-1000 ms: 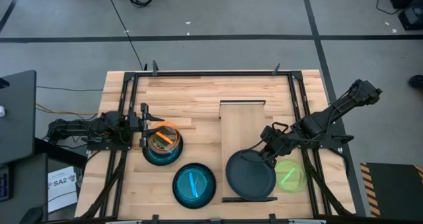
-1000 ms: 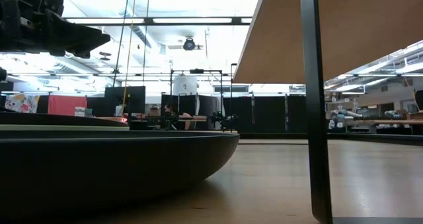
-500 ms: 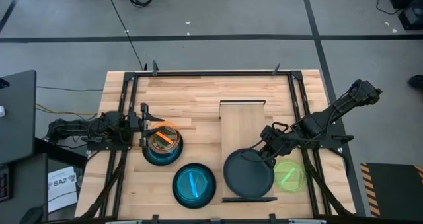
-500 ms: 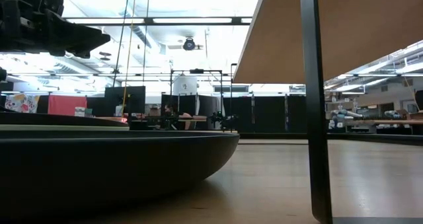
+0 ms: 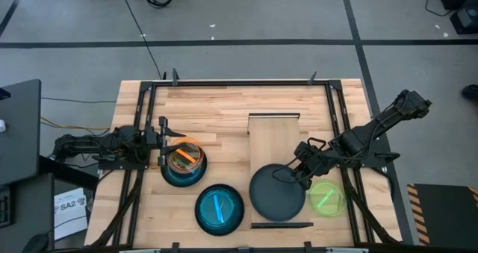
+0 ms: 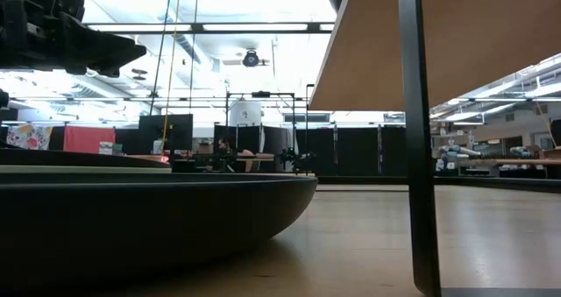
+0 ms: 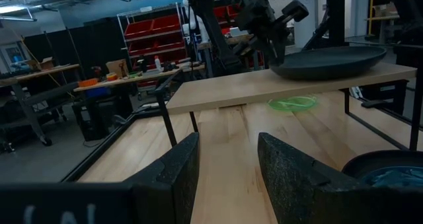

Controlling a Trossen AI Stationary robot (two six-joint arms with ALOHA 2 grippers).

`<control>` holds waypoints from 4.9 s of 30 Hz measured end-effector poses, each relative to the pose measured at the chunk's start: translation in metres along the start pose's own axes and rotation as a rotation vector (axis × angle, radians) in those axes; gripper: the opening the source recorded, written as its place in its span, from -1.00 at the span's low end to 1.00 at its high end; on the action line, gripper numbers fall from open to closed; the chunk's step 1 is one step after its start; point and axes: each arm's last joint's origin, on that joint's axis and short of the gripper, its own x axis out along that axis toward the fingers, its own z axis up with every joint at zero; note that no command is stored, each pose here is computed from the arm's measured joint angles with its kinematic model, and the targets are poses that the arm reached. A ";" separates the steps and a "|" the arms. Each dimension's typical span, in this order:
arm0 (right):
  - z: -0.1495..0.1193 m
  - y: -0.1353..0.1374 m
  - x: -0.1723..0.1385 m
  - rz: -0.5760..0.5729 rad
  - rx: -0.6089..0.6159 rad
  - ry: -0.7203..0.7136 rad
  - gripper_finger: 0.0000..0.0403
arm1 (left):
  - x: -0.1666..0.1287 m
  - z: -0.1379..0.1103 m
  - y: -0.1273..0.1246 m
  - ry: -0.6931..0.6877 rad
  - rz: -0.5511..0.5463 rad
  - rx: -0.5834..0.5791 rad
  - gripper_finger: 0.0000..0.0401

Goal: Place and stack plates onto a shelf
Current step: Put the top right black plate on the shelf, then put the orange plate on the shelf

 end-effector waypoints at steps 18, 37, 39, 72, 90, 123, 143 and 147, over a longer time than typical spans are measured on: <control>-0.001 0.001 0.000 0.022 -0.060 0.049 -0.27 | 0.000 0.000 0.000 0.000 0.000 0.000 -0.20; 0.004 -0.004 -0.014 0.011 -0.104 -0.084 -0.27 | 0.000 0.000 0.000 0.000 0.000 0.001 -0.20; 0.006 -0.005 -0.018 0.013 -0.113 -0.117 -0.28 | 0.000 0.000 0.000 0.000 0.000 0.001 -0.20; 0.033 -0.023 -0.044 -0.055 -0.274 -0.363 -0.28 | 0.025 0.043 0.022 0.291 0.214 -0.182 -0.20; 0.034 -0.023 -0.044 -0.041 -0.288 -0.349 -0.28 | 0.077 0.028 0.065 0.951 0.237 -0.310 -0.20; 0.034 -0.023 -0.044 -0.041 -0.288 -0.348 -0.28 | 0.076 0.000 0.070 1.172 0.165 -0.407 -0.20; 0.034 -0.023 -0.044 -0.042 -0.289 -0.348 -0.28 | 0.085 -0.029 0.070 1.335 0.121 -0.415 -0.28; 0.034 -0.023 -0.044 -0.042 -0.289 -0.348 -0.28 | 0.085 -0.029 0.070 1.335 0.121 -0.416 -0.43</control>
